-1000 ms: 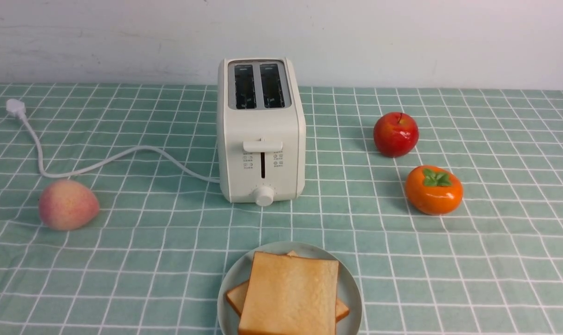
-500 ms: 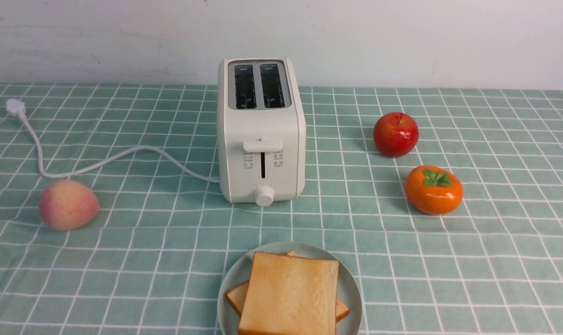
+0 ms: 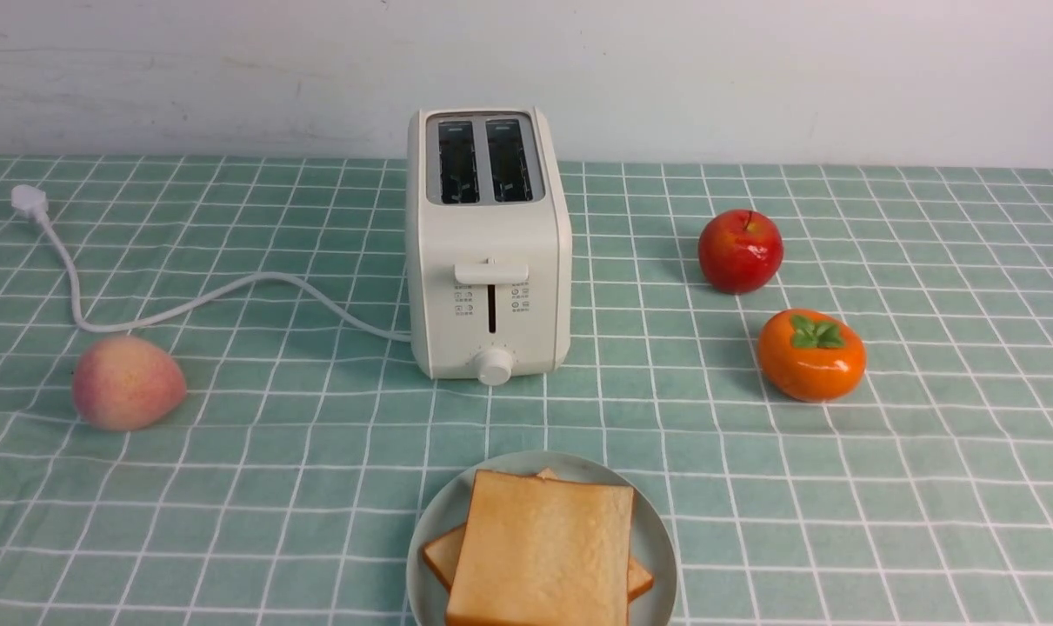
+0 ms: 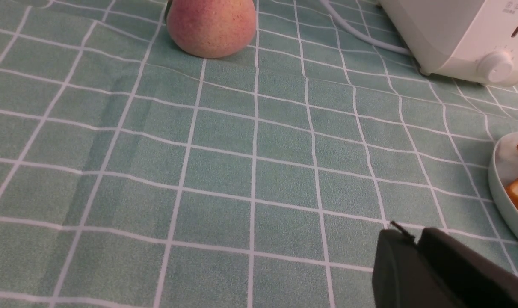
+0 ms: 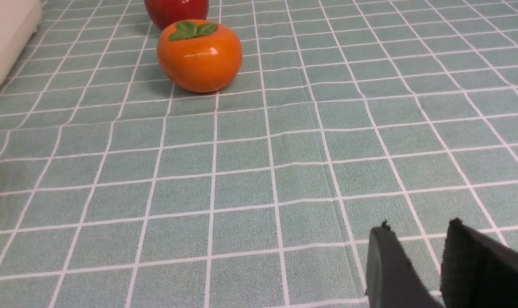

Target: Take toasted bread from bread machine on blue coffee table place on plate.

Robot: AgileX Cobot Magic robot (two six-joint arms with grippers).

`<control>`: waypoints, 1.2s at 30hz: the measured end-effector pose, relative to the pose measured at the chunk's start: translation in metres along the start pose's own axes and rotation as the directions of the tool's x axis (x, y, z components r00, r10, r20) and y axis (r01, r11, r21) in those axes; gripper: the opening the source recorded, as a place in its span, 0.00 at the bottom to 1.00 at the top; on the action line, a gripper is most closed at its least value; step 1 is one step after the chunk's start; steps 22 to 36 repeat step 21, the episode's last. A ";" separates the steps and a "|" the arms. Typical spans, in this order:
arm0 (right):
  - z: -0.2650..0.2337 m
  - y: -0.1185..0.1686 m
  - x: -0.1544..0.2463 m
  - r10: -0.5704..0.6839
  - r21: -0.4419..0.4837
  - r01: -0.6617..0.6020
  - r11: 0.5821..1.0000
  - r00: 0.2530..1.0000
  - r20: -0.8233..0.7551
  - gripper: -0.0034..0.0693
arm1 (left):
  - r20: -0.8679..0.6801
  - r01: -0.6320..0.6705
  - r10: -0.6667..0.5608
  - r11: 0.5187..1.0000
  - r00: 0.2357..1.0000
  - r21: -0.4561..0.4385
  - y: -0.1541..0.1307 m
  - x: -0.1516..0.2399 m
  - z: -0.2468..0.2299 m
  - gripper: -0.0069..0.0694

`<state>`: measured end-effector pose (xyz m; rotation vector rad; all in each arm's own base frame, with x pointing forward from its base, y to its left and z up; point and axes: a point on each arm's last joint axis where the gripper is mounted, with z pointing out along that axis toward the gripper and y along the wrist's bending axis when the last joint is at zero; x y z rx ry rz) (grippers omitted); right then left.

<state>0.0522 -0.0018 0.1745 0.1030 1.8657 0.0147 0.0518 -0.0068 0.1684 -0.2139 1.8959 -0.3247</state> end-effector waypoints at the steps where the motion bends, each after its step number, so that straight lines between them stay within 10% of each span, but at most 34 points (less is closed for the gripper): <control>1: 0.000 0.000 0.000 0.000 0.000 0.000 1.000 1.000 0.000 0.33 | 0.000 0.000 0.000 1.000 1.000 0.000 0.000 0.000 0.000 0.16; 36: 0.000 0.000 0.000 -0.001 0.003 0.001 1.000 1.000 0.000 0.37 | 0.000 0.000 0.000 1.000 1.000 0.000 0.000 0.000 0.000 0.19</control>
